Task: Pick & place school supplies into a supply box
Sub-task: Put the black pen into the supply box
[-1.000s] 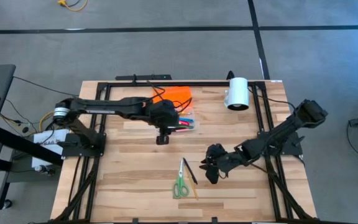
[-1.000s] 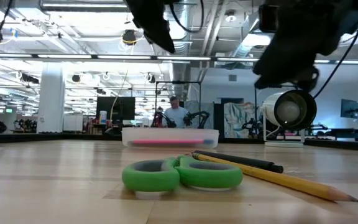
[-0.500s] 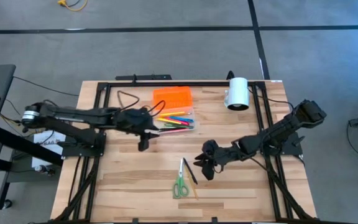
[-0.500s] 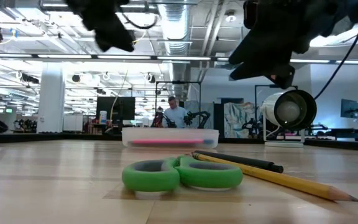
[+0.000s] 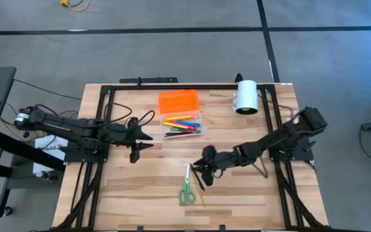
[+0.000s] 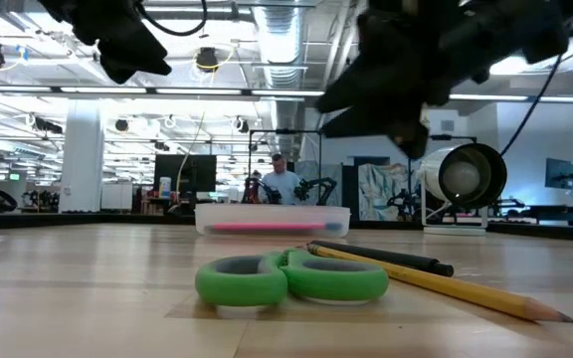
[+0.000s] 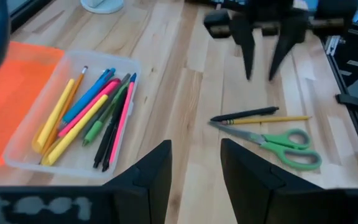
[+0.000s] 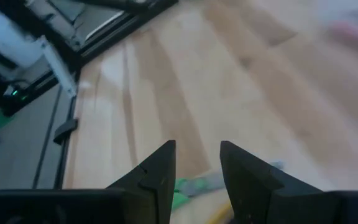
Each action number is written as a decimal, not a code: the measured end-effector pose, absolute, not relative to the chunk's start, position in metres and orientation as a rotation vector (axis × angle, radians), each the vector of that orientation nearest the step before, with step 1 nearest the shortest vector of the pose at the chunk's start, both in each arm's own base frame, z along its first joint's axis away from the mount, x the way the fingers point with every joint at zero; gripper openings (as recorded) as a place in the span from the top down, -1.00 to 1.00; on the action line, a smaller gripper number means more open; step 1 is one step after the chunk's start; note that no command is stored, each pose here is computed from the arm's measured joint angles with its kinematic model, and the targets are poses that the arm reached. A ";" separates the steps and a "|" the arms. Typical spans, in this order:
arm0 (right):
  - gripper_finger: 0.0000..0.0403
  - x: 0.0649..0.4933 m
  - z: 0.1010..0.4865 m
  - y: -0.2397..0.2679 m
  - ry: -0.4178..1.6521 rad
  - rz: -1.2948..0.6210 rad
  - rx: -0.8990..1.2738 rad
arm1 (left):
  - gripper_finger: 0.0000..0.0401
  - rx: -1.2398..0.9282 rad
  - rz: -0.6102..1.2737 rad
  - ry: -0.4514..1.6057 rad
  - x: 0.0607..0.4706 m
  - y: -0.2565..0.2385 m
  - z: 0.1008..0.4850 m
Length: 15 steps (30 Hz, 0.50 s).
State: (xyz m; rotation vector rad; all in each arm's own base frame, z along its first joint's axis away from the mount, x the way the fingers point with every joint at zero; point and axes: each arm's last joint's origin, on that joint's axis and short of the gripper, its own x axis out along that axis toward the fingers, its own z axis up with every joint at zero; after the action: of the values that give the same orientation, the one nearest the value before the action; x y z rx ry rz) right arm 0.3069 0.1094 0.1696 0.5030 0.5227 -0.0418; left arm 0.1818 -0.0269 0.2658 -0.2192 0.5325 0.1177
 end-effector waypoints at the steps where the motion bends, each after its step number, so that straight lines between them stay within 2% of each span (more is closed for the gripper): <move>1: 0.41 0.312 0.166 0.113 0.526 -0.026 0.507 | 0.38 -0.224 0.117 0.529 0.181 -0.027 0.265; 6: 0.41 0.334 0.155 0.131 0.550 -0.007 0.494 | 0.38 -0.217 0.122 0.568 0.176 -0.029 0.262; 15: 0.41 0.348 0.127 0.142 0.725 -0.126 0.527 | 0.38 -0.169 0.130 0.625 0.173 -0.028 0.258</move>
State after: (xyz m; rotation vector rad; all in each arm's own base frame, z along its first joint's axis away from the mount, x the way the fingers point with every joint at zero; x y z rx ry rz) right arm 0.3480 0.1424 0.1265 0.5266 0.7249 -0.1264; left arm 0.1726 -0.0278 0.2576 -0.1693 0.6252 0.1299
